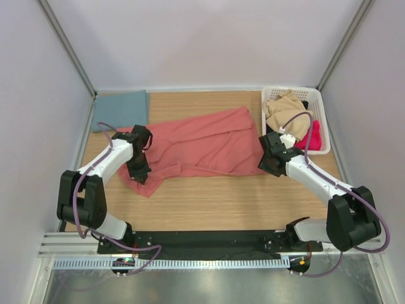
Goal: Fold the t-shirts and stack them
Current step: Fold the tshirt
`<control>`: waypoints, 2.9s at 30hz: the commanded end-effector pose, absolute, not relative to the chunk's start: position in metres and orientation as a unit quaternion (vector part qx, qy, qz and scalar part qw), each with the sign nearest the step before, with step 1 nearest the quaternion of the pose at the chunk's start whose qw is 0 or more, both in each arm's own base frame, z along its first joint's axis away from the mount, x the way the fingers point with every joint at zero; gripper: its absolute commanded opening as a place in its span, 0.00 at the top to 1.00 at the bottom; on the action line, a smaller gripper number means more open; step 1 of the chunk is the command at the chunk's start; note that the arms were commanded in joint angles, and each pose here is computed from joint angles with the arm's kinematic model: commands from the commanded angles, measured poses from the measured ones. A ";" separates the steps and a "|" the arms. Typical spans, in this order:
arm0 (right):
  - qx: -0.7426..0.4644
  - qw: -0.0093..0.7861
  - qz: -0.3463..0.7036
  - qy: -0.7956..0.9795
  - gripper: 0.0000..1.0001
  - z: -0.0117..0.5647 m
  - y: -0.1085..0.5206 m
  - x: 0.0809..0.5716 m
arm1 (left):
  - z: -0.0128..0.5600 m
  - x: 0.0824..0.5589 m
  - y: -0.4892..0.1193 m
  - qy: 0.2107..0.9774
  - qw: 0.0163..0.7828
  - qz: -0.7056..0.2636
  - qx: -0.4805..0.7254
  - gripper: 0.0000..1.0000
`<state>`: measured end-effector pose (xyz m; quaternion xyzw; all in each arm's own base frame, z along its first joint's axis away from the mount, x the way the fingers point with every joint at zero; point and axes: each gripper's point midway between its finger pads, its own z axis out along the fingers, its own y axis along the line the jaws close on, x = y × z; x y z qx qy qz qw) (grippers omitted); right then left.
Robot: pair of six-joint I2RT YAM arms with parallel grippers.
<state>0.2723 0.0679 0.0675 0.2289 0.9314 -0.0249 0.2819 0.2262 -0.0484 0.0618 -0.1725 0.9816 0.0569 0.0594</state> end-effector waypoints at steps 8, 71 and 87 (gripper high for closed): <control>0.347 0.311 0.012 0.885 0.55 0.046 0.057 0.295 | 0.088 0.225 -0.057 0.980 0.097 0.016 -0.173 0.96; 0.118 0.304 0.038 0.945 0.99 0.114 0.103 0.371 | 0.263 0.285 -0.055 0.933 0.329 -0.033 -0.144 0.99; 0.117 0.277 -0.011 0.954 0.99 0.104 0.095 0.436 | 0.267 0.366 -0.026 0.931 0.333 0.071 -0.131 1.00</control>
